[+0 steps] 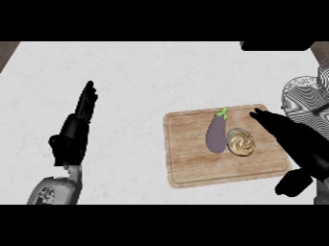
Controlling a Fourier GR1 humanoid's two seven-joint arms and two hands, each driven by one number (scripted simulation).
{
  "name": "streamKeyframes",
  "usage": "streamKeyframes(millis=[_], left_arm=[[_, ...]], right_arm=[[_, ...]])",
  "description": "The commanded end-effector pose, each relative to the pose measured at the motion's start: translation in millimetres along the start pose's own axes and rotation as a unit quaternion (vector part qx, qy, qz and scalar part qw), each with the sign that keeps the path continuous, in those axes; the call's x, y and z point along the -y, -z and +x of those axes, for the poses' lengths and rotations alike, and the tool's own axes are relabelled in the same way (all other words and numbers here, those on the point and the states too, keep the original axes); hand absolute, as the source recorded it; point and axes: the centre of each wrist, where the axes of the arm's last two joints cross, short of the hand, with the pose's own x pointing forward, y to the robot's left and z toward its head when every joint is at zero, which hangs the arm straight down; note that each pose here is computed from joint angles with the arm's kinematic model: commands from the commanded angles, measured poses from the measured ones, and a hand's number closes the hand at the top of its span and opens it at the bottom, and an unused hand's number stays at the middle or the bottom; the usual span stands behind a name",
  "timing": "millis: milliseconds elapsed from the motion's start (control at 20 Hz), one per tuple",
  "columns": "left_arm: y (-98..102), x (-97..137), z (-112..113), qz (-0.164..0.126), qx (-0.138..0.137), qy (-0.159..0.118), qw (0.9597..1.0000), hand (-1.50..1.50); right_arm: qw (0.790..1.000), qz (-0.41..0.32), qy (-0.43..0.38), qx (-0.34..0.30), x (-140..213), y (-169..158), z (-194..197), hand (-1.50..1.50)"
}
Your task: Pick the cupcake from the cutting board and place it in the tiered basket
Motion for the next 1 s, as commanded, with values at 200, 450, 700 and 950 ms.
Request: streamKeyframes(millis=[200,450,700,950], left_arm=[[2.8,7.6,9.1,-0.001,0.009,-0.007,0.9999,0.0],[10.1,0.9,4.5,-0.004,-0.005,-0.004,1.0,0.0],[-9.0,-7.3,-16.5,-0.005,0.005,-0.01,0.9999,0.0],[-1.0,6.0,-5.3,0.003,0.002,0.003,1.0,0.0]], right_arm=[[1.0,0.02,0.01,-0.002,9.0,16.2,-4.3,-1.5],[1.0,0.021,0.008,-0.011,-13.3,36.6,-8.0,-1.5],[0.999,0.031,0.008,-0.009,-23.3,45.3,-2.1,-1.5],[0.999,0.031,0.018,-0.006,-26.1,41.5,-4.2,-1.5]])
